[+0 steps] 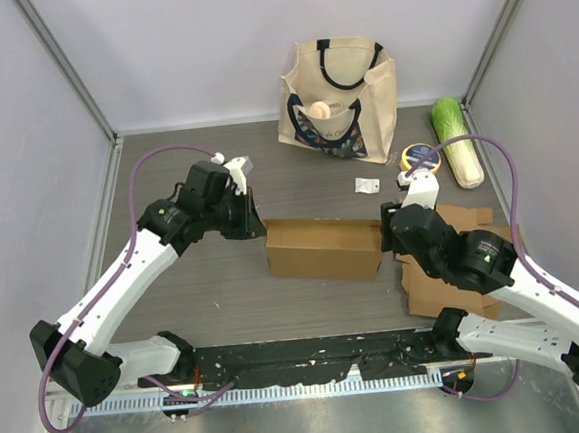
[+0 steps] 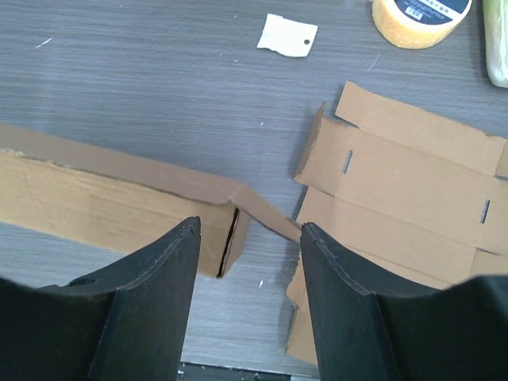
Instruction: Fold the paper box
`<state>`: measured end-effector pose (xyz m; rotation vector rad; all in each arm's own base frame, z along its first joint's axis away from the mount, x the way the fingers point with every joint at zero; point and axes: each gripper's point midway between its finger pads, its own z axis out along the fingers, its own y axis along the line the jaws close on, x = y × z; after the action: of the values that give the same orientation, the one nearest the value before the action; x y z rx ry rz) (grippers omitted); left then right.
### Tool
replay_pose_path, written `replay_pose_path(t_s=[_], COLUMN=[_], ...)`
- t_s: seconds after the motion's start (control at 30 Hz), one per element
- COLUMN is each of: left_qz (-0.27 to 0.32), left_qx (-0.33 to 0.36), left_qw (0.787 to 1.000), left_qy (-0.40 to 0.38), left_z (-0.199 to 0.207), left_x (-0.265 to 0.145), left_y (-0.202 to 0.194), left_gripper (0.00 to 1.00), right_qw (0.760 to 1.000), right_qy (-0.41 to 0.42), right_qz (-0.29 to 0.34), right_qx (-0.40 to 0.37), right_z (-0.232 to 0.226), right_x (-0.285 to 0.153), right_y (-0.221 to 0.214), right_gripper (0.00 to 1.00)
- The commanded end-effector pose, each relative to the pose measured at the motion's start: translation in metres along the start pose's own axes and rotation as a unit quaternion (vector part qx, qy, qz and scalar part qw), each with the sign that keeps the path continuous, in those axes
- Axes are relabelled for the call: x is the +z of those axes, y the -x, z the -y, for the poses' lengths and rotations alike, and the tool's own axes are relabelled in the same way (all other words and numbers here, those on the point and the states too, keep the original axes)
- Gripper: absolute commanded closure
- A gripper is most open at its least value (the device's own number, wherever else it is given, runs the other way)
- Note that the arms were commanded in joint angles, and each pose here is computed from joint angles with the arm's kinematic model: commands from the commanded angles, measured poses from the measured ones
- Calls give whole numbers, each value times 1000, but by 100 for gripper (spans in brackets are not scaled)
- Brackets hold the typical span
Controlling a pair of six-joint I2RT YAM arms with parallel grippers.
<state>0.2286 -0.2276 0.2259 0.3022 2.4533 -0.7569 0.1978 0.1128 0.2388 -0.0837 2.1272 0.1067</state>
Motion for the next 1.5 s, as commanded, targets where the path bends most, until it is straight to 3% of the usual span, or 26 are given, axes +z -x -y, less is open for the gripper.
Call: replay_pose_path(t_s=[0.0,0.1,0.3,0.43,0.7,0.83,0.97,1.2,1.47], left_qz=[15,11,9,12,10,9,7,5,3], left_qx=[18,19,25,27,28,28,27,25,25], left_qw=[1000,1000,1000,1000,1000,1000,1000,1000,1000], left_qy=[0,-4,-4,-4,-3,-5,-9,-8,-12], left_z=[5,5,5,5,4,5,7,6,8], left_x=[-9,-8,-7,-8,-9,-8,-7,-7,-6], left_y=[10,8,8,9,8,8,8,7,8], left_gripper=[100,100,100,100,100,100,100,100,100], right_qw=[997,995,997,999,999,999,998,995,991], right_qy=[-28,39,45,43,32,34,50,50,41], right_qz=[68,94,62,24,-26,-22,-28,-73,-93], right_qx=[7,19,-7,-6,-15,-6,10,40,84], right_z=[12,-2,-1,1,-4,-4,-13,-24,-29], right_x=[4,3,14,29,35,32,26,32,37], right_y=[25,32,22,9,3,8,14,6,6], right_gripper=[42,44,44,66,67,79,83,99,99])
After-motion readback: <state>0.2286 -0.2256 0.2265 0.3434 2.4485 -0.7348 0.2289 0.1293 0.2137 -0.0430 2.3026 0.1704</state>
